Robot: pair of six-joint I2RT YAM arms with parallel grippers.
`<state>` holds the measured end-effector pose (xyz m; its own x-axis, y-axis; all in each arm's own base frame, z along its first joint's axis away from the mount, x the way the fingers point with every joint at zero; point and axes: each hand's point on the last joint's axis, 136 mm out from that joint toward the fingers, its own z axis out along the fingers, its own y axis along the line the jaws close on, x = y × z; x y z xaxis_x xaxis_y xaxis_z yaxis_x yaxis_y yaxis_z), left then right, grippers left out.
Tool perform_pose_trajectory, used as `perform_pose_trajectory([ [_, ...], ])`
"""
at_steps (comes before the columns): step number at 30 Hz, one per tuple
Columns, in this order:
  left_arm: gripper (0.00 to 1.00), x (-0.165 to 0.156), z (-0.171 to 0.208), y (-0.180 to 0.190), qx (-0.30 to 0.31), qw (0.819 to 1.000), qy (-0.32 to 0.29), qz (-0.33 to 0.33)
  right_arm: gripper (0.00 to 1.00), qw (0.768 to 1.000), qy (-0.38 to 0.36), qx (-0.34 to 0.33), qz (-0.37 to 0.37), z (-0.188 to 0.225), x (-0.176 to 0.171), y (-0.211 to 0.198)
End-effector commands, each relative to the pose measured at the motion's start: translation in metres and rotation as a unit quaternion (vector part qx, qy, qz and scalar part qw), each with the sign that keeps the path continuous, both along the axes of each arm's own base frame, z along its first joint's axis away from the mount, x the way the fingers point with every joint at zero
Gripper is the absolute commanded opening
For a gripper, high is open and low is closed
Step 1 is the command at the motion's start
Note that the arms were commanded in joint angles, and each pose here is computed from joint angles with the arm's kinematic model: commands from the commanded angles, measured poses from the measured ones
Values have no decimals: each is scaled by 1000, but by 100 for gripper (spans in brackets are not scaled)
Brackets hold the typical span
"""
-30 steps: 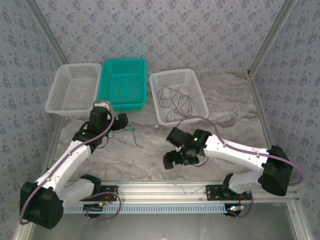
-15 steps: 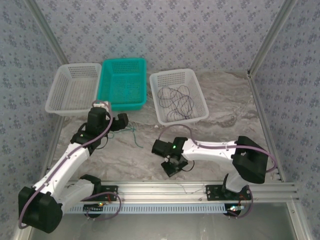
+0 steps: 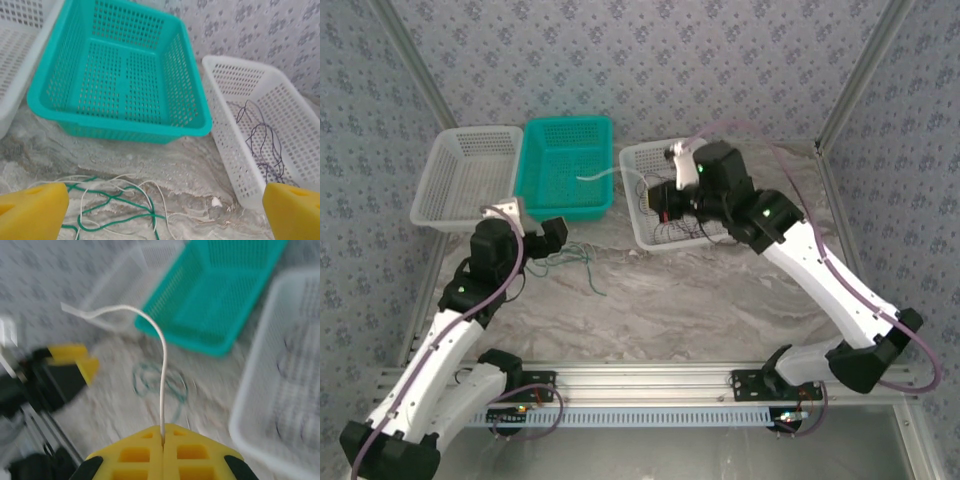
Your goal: Untangle the cables
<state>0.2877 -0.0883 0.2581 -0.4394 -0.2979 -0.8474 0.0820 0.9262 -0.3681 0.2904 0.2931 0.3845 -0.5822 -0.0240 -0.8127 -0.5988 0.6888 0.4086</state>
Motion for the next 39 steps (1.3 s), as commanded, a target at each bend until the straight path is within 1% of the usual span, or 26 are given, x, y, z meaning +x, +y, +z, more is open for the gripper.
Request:
perform_pose_trajectory([
  [1, 99, -7, 15, 8, 2, 1000, -6, 15, 0, 990, -109, 92, 16, 85, 29, 21],
  [4, 99, -17, 22, 17, 9, 1000, -4, 30, 0, 980, -148, 133, 3, 131, 58, 28],
  [7, 99, -31, 30, 35, 18, 998, -17, 61, 0, 974, -164, 156, 9, 153, 90, 47],
  [10, 99, -41, 35, 42, 18, 997, -36, 70, 0, 969, -175, 171, 23, 161, 121, 71],
  [13, 99, -44, 32, 41, 18, 997, -27, 64, 0, 963, -182, 196, 35, 155, 150, 90],
  [16, 99, -45, 26, 40, 20, 998, -14, 61, 0, 955, -193, 219, 52, 135, 177, 109],
  [18, 99, -44, 22, 38, 17, 998, -12, 57, 0, 947, -211, 234, 68, 124, 186, 122],
  [21, 99, -42, 17, 35, 16, 999, -6, 52, 0, 932, -258, 238, 87, 113, 188, 142],
  [24, 99, -40, 12, 34, 18, 999, 2, 51, 0, 936, -261, 217, 89, 87, 191, 164],
  [27, 99, -41, 10, 33, 13, 999, 2, 52, 0, 954, -216, 188, 86, 38, 205, 180],
  [29, 99, -42, 8, 32, 8, 999, 3, 49, 0, 971, -153, 168, 71, -9, 218, 188],
  [32, 99, -42, 0, 29, 2, 999, 15, 42, 1, 987, -69, 133, 60, -75, 227, 195],
  [34, 99, -42, -5, 26, -3, 999, 27, 40, 5, 993, -25, 102, 48, -112, 228, 197],
  [35, 99, -42, -8, 25, -5, 999, 35, 39, 9, 995, -5, 85, 46, -128, 225, 197],
  [36, 99, -41, -11, 24, -7, 998, 41, 39, 17, 996, 10, 71, 43, -138, 224, 195],
  [37, 99, -40, -14, 24, -8, 998, 50, 40, 33, 997, 25, 59, 36, -146, 221, 193],
  [38, 99, -39, -17, 23, -10, 997, 59, 42, 47, 998, 37, 44, 25, -150, 219, 190],
  [39, 99, -37, -20, 23, -10, 997, 68, 45, 56, 998, 44, 30, 12, -151, 217, 185],
])
